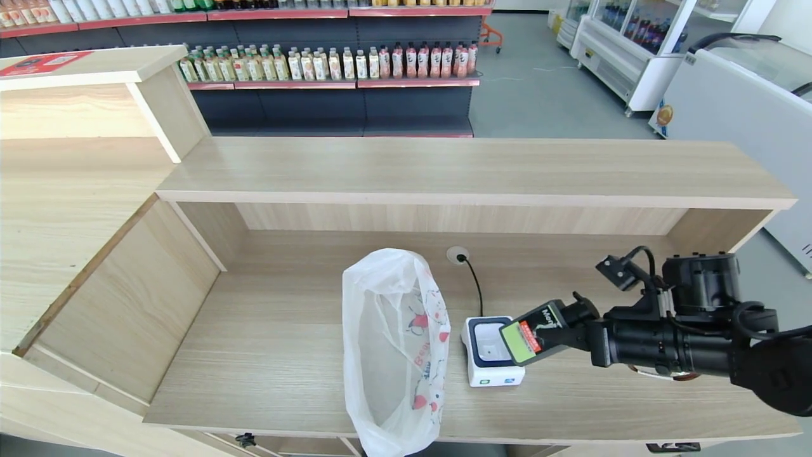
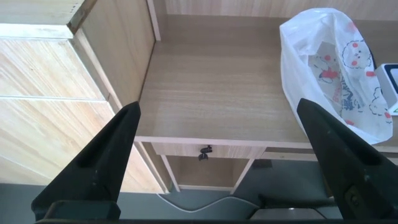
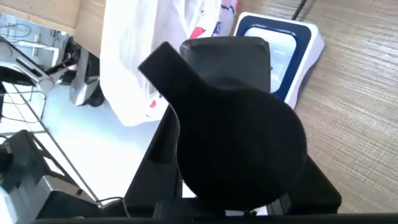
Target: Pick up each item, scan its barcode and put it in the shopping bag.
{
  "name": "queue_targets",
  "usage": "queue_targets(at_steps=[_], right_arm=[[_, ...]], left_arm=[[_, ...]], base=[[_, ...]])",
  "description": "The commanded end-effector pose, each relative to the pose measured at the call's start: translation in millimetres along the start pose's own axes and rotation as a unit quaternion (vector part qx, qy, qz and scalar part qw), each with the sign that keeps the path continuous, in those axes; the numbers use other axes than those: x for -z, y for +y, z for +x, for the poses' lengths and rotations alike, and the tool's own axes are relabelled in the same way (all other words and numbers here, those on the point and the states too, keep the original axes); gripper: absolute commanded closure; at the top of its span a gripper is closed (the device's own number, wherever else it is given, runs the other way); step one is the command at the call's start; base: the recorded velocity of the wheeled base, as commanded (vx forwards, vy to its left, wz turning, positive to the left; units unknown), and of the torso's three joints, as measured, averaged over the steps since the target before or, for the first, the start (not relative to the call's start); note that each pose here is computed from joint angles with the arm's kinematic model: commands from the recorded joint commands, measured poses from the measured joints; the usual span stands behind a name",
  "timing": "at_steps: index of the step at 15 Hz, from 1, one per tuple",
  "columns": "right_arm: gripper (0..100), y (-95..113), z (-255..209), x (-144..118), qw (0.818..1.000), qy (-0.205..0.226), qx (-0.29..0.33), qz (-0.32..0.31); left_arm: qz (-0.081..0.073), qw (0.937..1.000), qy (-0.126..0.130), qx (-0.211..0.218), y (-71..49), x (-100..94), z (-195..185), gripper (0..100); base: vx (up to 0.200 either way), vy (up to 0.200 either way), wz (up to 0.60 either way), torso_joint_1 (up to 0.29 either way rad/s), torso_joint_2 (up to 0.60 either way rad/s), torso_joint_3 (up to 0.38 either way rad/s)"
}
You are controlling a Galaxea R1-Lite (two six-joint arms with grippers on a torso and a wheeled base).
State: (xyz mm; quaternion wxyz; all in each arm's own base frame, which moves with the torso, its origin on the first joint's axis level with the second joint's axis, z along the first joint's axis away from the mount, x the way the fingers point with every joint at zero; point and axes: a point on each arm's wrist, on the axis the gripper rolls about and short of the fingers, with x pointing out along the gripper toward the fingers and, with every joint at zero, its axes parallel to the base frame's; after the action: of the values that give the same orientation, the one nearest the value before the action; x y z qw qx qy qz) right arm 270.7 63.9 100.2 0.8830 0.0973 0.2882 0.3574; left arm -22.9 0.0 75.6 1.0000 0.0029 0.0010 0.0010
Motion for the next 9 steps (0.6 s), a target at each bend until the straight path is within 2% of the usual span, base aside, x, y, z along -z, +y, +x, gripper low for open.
queue_targets(at_steps=[1,9], right_arm=[[100,-14,20,13,1.0,0.028,0.002,0.014],[100,-32,65,7,1.0,0.022,-0.011,0.0]], left_arm=[[-0.001,1.0,0.0,-0.001,0.0,0.0,0,0],[0.0,1.0,0.0,-0.001,0.0,0.0,0,0]], base=[[0.0,0.0,0.0,0.0,0.0,0.0],[0.0,0.0,0.0,0.0,0.0,0.0]])
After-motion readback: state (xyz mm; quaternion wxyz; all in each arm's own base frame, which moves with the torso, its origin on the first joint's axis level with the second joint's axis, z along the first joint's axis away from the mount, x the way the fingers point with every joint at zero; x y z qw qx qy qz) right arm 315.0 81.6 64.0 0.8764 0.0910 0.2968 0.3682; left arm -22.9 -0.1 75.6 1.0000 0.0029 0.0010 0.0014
